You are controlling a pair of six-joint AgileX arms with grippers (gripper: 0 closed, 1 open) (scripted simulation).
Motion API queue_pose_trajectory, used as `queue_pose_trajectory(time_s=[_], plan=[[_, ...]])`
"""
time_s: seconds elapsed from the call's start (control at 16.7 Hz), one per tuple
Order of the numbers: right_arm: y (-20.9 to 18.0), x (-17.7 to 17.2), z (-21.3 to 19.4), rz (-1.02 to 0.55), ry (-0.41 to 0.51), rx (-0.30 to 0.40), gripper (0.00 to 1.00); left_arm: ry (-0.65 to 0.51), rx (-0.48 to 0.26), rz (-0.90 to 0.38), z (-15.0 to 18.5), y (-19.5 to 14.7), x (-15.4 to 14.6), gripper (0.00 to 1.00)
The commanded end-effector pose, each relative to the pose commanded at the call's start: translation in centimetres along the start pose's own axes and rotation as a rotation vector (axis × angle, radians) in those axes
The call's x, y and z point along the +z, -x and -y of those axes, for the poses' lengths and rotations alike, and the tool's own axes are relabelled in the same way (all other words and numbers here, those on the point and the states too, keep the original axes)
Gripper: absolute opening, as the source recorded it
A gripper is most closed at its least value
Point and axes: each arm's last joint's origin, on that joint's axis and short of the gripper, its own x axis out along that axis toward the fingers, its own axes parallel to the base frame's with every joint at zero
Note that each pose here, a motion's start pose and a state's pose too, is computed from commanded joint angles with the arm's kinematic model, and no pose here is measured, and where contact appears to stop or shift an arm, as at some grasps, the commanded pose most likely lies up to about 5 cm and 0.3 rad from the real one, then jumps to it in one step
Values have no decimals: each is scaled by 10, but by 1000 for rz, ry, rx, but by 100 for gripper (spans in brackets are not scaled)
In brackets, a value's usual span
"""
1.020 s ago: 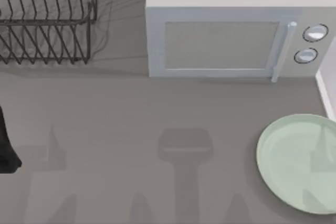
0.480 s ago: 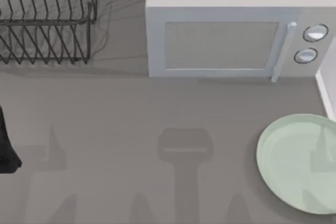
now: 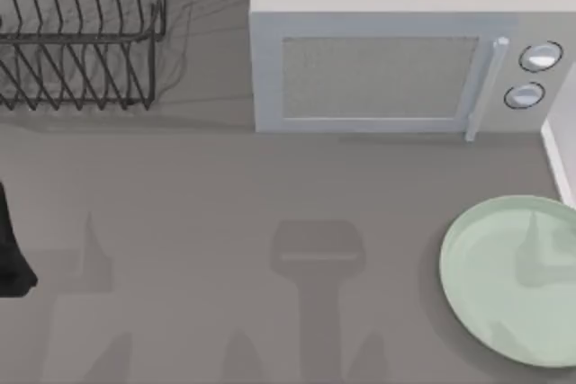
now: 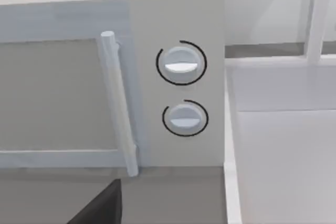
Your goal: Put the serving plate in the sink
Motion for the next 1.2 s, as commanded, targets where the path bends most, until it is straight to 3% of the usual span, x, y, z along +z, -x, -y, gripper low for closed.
queue_pose_trajectory(time_s=[0.24, 0.48, 0.84, 1.2], plan=[[-21, 35, -18, -310, -71, 58, 100, 0, 0, 0, 0, 0, 0, 100], [-66, 58, -50, -688, -106, 64, 100, 0, 0, 0, 0, 0, 0, 100], [-142, 46, -114, -1172, -63, -35, 100, 0, 0, 0, 0, 0, 0, 100], [-172, 23, -149, -1369, -8, -121, 100, 0, 0, 0, 0, 0, 0, 100]])
